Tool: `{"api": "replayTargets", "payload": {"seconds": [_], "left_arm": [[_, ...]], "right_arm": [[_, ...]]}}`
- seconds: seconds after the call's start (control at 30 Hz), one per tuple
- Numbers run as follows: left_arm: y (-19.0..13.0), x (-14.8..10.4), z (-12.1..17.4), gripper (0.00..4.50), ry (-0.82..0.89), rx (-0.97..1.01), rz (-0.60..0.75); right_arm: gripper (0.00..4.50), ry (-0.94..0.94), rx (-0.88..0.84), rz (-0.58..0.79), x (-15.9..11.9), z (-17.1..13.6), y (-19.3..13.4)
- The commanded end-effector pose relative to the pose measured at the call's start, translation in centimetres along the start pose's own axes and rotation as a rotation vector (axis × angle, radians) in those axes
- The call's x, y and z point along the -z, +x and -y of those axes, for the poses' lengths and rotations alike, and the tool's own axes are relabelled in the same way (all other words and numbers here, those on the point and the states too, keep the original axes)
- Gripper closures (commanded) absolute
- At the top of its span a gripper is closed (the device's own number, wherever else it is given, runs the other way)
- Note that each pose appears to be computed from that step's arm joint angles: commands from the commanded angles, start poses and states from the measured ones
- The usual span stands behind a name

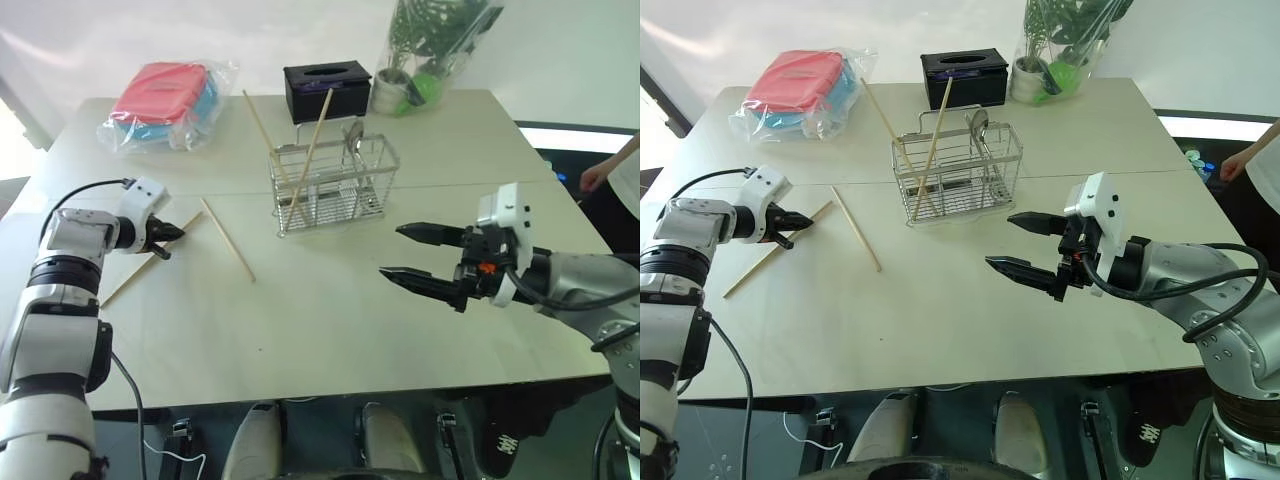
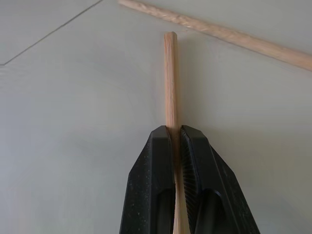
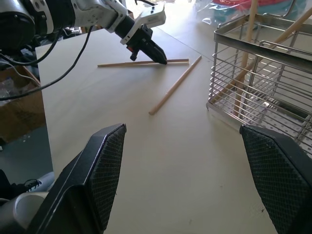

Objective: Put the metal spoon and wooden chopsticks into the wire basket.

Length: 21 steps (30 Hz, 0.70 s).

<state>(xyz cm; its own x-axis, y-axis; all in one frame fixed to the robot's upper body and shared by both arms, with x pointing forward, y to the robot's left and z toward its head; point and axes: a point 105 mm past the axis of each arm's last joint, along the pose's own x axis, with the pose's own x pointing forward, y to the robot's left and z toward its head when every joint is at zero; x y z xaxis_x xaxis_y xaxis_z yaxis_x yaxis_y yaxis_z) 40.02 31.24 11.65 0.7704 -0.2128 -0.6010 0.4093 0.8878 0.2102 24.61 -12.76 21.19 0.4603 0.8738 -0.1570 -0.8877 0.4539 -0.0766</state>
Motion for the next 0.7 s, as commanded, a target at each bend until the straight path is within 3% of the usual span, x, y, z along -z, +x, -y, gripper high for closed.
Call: {"api": "replayTargets", "payload": {"seconds": [0.03, 0.23, 0.37, 0.57, 0.7], "left_arm": [[-3.5, -4.5, -3.7, 4.46, -0.075, -0.173, 0.245], [-11.6, -14.1, -5.6, 4.46, -0.391, -0.256, 0.850], [-17.2, -21.3, -2.9, 4.46, -0.459, -0.167, 1.178], [-17.6, -28.5, 2.6, 4.46, -0.446, -0.012, 1.353], [-15.6, -30.9, 6.0, 4.46, -0.377, 0.076, 1.369]], "right_arm": [[0.64, -0.037, 0.000, 0.024, -0.8, -0.4, -0.4], [0.64, -0.017, 0.011, 0.025, -0.5, -0.4, -0.7], [0.64, -0.013, 0.014, 0.027, -0.5, -0.4, -0.6], [0.64, -0.018, 0.014, 0.023, -0.5, -0.6, -0.6], [0.64, -0.020, 0.029, 0.032, -0.9, -0.7, -0.7]]}}
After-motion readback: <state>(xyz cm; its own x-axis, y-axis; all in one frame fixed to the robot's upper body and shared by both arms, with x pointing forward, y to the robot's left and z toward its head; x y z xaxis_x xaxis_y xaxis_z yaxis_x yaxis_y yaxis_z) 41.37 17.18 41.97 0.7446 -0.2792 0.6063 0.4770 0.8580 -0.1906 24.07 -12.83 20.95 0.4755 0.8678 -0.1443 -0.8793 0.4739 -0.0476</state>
